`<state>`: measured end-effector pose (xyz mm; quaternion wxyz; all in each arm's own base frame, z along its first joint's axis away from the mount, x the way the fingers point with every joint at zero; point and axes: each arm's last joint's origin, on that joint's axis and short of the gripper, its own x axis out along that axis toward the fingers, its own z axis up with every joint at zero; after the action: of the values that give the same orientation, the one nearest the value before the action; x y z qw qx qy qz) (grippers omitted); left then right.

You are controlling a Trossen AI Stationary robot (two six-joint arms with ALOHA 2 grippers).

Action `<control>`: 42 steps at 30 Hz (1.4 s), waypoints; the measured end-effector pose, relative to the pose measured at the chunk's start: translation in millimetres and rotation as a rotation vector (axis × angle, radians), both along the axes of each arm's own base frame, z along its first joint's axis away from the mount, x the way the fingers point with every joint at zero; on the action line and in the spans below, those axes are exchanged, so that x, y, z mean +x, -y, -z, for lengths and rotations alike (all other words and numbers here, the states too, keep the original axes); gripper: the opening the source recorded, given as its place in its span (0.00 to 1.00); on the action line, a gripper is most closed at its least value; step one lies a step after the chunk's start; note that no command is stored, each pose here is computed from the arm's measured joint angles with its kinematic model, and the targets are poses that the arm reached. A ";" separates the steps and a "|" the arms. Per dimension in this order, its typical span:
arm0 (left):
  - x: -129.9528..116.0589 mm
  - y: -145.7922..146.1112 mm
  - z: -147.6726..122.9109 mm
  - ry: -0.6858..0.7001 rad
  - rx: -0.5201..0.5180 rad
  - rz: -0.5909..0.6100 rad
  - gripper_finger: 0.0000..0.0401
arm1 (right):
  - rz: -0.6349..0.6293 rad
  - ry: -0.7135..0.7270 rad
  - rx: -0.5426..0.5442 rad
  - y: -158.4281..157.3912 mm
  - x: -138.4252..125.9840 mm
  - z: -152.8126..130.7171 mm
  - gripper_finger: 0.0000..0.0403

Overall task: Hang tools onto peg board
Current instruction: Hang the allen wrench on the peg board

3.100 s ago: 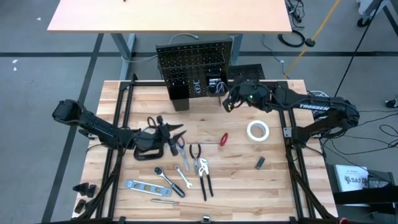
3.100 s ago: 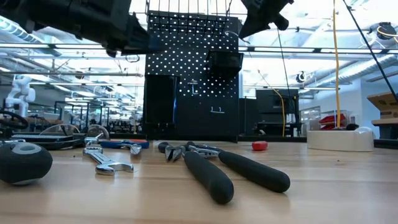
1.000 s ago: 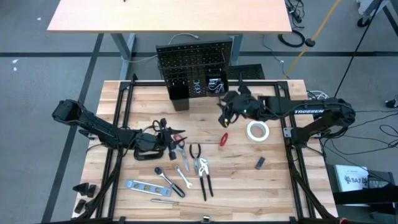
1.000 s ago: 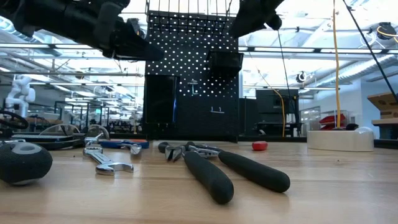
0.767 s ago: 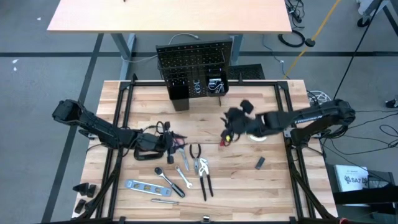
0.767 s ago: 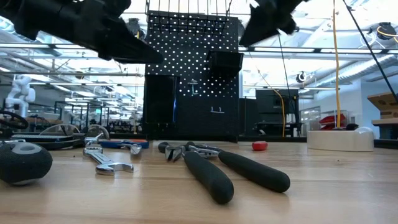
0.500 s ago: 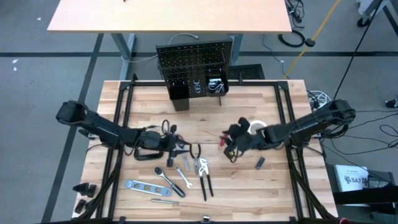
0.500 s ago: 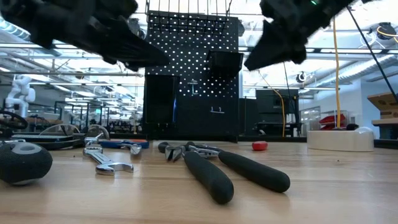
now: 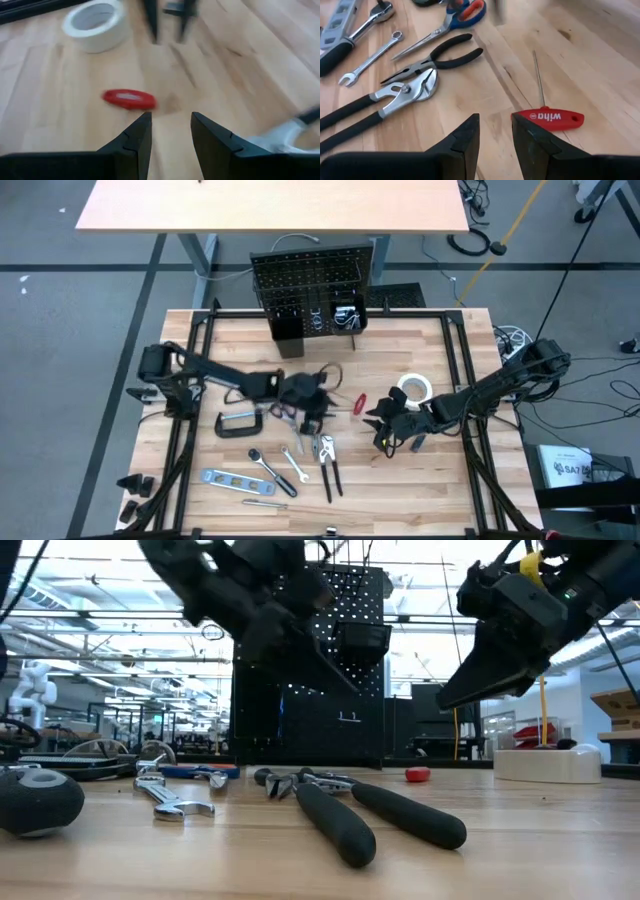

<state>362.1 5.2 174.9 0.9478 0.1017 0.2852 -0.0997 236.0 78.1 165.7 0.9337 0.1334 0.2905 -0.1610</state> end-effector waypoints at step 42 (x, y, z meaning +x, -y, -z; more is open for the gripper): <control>38.3 -61.6 72.7 -0.284 -0.086 -0.023 0.03 | -0.045 0.002 -0.002 -13.3 -5.2 0.1 0.27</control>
<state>400.4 66.8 102.3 0.9025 0.0425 0.4131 -0.1143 230.8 91.4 165.6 0.9375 0.1262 0.2926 -0.1400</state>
